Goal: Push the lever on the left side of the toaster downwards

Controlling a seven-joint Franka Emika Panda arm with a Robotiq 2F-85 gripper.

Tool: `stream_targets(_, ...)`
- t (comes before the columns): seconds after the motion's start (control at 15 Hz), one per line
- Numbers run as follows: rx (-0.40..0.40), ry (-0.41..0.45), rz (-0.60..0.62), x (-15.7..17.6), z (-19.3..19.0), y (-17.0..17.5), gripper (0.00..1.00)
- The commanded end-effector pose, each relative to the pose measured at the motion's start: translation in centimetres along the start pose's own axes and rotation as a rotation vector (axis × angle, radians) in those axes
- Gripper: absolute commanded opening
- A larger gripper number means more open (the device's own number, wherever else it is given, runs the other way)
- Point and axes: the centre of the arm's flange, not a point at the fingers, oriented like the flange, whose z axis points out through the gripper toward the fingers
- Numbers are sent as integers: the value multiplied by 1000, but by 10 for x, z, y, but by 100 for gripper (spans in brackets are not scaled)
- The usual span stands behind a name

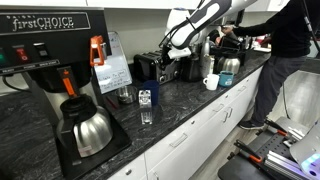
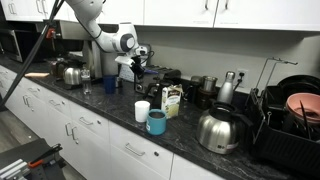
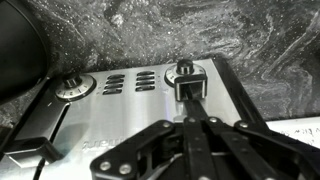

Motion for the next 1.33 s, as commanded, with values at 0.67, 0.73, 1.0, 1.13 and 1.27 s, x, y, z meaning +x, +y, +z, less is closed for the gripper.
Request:
stream_targets(0.67, 32, 99, 79, -41, -85, 24, 0)
stream_targets(0.73, 31, 102, 86, -48, -91, 24, 0)
stream_targets(1.0, 24, 110, 120, -82, -124, 26, 0)
stream_targets(1.13, 30, 102, 128, -101, -141, 24, 4)
stream_targets(1.27, 40, 87, 133, -124, -157, 20, 16)
